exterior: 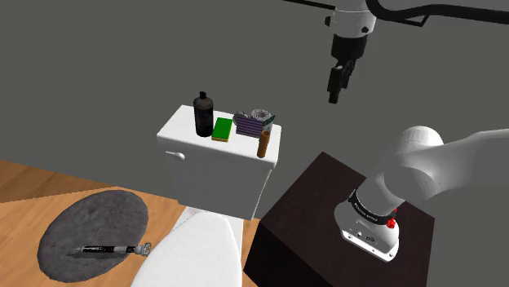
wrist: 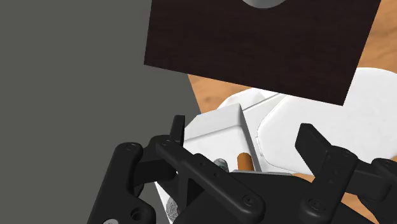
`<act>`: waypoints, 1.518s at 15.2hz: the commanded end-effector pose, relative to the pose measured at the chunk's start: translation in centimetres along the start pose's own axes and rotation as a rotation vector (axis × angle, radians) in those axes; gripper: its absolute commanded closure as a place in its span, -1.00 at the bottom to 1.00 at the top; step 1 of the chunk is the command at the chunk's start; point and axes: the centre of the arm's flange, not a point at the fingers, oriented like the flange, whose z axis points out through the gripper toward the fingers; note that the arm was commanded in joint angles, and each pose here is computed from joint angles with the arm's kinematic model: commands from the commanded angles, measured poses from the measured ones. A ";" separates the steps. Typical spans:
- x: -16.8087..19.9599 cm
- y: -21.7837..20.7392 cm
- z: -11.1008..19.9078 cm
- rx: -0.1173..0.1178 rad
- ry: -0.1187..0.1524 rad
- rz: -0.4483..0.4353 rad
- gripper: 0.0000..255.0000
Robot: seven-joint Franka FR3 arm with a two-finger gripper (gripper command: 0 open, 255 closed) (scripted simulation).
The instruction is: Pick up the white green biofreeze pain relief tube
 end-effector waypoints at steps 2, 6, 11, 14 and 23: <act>0.8 0.6 0.7 0.000 0.007 -0.049 -1.00; 4.4 2.8 3.5 0.002 0.034 -0.245 -1.00; 9.4 4.4 6.9 0.005 0.068 -0.491 -1.00; 12.6 4.7 8.9 0.006 0.088 -0.638 -1.00; 20.2 3.6 14.2 0.009 0.134 -0.976 -1.00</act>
